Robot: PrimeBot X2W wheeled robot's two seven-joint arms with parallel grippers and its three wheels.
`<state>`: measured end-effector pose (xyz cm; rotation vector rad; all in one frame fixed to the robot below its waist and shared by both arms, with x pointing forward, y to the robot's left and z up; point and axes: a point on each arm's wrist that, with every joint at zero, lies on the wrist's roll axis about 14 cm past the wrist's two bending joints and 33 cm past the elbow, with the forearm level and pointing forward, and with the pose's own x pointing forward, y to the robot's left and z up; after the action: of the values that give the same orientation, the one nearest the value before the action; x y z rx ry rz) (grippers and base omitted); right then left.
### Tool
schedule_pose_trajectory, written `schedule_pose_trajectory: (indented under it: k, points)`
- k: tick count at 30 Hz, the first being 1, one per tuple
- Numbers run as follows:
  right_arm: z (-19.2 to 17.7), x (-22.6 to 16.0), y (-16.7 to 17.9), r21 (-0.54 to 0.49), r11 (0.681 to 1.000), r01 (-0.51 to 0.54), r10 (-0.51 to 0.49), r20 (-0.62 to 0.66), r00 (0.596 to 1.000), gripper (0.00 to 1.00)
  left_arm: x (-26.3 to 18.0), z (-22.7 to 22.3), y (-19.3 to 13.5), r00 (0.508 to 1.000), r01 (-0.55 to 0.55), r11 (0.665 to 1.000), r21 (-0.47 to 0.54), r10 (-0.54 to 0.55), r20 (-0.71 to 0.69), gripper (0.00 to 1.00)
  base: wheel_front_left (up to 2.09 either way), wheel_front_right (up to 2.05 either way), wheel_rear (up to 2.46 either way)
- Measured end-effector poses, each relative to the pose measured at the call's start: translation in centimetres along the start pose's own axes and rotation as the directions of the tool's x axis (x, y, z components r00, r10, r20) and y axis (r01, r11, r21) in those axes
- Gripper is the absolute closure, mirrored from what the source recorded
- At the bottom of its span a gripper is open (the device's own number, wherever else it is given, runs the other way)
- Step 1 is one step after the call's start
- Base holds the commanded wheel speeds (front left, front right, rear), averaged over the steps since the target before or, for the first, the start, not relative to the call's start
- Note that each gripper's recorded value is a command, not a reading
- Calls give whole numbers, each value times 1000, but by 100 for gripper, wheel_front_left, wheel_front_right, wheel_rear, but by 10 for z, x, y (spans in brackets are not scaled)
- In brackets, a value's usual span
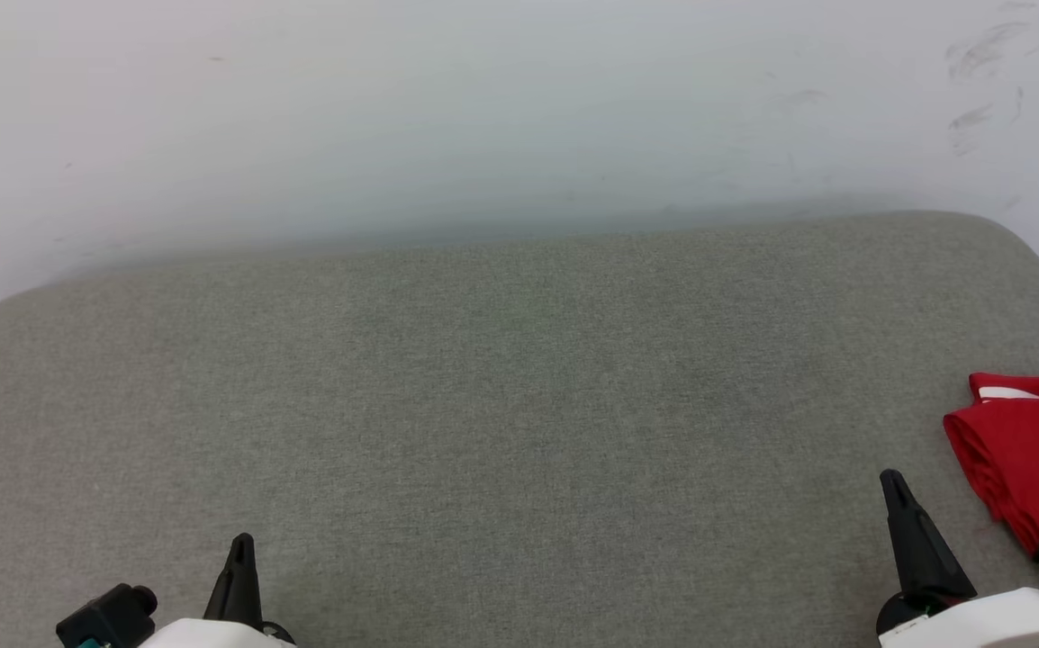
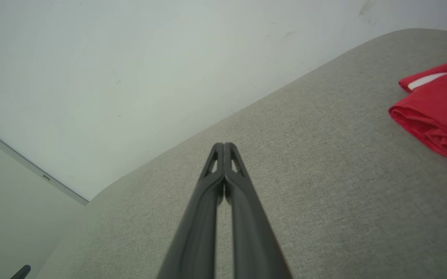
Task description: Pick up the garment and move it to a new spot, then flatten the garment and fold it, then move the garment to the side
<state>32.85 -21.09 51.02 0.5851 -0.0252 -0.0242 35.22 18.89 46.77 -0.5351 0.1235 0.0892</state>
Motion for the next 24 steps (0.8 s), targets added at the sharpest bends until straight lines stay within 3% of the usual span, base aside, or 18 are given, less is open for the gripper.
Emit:
schedule_pose_trajectory:
  k: [10,24]
  points:
    - [-1,7,-2,144,990,10,-10,-5,1000,100,5,1,0,1000,-3,988,-152,0,-17,100,0,0,0]
    - [-3,17,-3,316,949,19,-15,-13,1000,100,11,5,-2,1000,4,941,-337,-13,-26,100,0,0,0]
